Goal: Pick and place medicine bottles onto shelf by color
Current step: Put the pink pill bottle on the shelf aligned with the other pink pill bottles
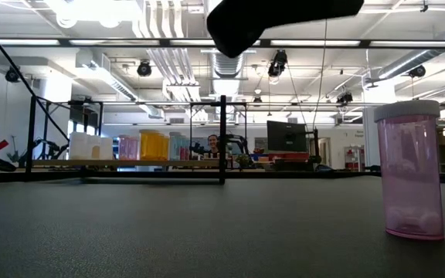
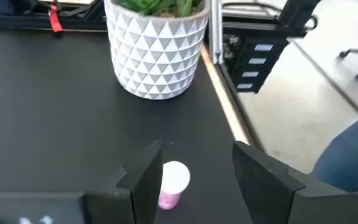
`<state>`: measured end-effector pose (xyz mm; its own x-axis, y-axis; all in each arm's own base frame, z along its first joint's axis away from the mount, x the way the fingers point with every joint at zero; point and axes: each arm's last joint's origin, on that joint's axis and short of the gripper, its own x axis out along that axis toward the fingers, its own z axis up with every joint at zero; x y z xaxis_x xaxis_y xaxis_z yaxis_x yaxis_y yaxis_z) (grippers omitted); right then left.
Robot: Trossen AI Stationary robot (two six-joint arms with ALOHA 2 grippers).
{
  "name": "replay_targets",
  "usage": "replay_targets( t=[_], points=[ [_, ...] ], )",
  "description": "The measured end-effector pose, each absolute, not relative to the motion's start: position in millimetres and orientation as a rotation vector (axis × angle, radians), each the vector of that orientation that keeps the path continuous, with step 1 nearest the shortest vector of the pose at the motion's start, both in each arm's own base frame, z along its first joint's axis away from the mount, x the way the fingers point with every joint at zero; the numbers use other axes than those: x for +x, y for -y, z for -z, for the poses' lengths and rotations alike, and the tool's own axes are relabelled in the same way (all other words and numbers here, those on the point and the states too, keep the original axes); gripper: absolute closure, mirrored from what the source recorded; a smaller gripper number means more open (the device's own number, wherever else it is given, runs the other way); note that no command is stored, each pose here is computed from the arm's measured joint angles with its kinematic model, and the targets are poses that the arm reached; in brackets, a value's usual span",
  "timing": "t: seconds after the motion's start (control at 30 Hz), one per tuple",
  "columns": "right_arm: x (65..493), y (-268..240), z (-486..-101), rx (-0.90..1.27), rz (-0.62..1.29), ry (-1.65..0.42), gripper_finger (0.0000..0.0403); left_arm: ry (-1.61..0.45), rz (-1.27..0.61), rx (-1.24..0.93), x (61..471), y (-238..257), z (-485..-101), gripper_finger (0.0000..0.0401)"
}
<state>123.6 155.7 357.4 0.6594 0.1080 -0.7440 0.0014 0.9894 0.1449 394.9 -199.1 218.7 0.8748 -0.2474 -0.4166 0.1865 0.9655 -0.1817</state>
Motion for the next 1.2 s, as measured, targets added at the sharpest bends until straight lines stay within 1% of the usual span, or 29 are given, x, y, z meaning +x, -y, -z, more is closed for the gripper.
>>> replay_targets(
  t=[0.13, 0.23, 0.33, 0.53, 0.63, 0.83, 1.0, 1.2],
  points=[
    [114.8, -140.4, -340.3, 0.157, -0.094, -0.751, 0.0171, -0.453, 0.230, -0.088, 395.3, 197.2, -217.1, 0.0225],
    [105.7, -125.3, -327.1, 0.229, -0.106, -0.648, 0.0176, -0.441, 0.236, -0.058, 395.4, 196.1, -219.6, 0.0225],
    [97.9, -112.5, -314.6, 0.305, -0.149, -0.521, 0.0183, -0.426, 0.237, -0.058, 396.3, 195.9, -221.8, 0.0225],
    [83.8, -90.5, -295.6, 0.352, -0.258, -0.224, 0.0201, -0.396, 0.240, -0.068, 397.4, 196.0, -224.2, 0.0225],
    [74.5, -77.1, -286.4, 0.387, -0.296, -0.109, 0.0211, -0.390, 0.238, -0.071, 398.3, 194.9, -224.9, 0.0225],
    [68.7, -68.8, -256.2, 0.433, -0.324, 0.009, 0.0233, -0.384, 0.215, -0.078, 402.4, 186.8, -224.3, 0.0225],
    [64.7, -63.4, -237.4, 0.473, -0.344, 0.095, 0.0254, -0.330, 0.210, -0.099, 406.5, 183.0, -228.6, 0.0225],
    [62.2, -61.5, -217.0, 0.502, -0.392, 0.110, 0.0276, -0.328, 0.201, -0.102, 408.2, 179.5, -228.9, 0.0225]
  ],
)
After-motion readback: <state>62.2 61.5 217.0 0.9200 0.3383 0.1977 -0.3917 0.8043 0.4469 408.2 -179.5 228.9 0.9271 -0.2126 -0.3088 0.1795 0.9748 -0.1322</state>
